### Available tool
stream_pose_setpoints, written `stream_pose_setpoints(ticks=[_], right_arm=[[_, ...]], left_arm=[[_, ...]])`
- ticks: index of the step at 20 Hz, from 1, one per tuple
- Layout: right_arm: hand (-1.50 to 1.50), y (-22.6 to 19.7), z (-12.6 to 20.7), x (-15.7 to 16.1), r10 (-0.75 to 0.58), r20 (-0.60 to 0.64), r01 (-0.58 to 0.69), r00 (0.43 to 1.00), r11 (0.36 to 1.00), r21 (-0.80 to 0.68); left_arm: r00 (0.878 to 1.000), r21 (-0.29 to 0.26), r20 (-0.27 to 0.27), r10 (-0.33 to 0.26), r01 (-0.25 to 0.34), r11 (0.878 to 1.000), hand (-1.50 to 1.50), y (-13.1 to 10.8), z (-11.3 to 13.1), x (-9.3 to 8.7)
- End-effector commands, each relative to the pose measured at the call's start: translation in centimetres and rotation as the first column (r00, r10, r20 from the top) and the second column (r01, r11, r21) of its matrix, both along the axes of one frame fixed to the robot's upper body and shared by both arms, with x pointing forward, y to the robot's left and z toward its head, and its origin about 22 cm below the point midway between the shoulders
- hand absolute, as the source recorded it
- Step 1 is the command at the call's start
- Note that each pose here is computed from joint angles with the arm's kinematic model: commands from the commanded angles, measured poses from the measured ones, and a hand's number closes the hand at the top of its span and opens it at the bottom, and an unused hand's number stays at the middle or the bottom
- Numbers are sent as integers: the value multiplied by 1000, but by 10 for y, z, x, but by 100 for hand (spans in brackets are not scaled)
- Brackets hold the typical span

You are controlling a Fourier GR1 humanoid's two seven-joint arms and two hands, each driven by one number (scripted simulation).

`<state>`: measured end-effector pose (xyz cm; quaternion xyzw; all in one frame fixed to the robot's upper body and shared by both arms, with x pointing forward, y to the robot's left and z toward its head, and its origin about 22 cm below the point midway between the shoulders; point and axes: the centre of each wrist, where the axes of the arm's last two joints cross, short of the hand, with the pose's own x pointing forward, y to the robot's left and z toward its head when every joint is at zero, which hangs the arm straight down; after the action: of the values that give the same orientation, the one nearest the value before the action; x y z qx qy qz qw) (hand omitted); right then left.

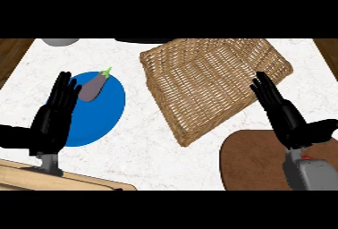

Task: Pick the bell pepper from the cutting board and place it in the basket

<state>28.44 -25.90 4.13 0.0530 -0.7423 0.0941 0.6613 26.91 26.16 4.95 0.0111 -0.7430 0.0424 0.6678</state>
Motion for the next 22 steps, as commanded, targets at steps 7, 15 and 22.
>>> stream_pose_setpoints(ticks=[7,15,22], right_arm=[[150,-58,89,-13,416,242,-250,877,824,-509],[-150,-5,6,-91,197,383,43,902,843,-536],[-150,-32,77,-111,19,526,436,850,533,-725]], left_arm=[[981,285,-29,-192,192,939,0,10,6,-1],[975,324,-9,-221,212,922,0,25,14,4],[976,314,-32,-217,216,924,0,28,13,-2]])
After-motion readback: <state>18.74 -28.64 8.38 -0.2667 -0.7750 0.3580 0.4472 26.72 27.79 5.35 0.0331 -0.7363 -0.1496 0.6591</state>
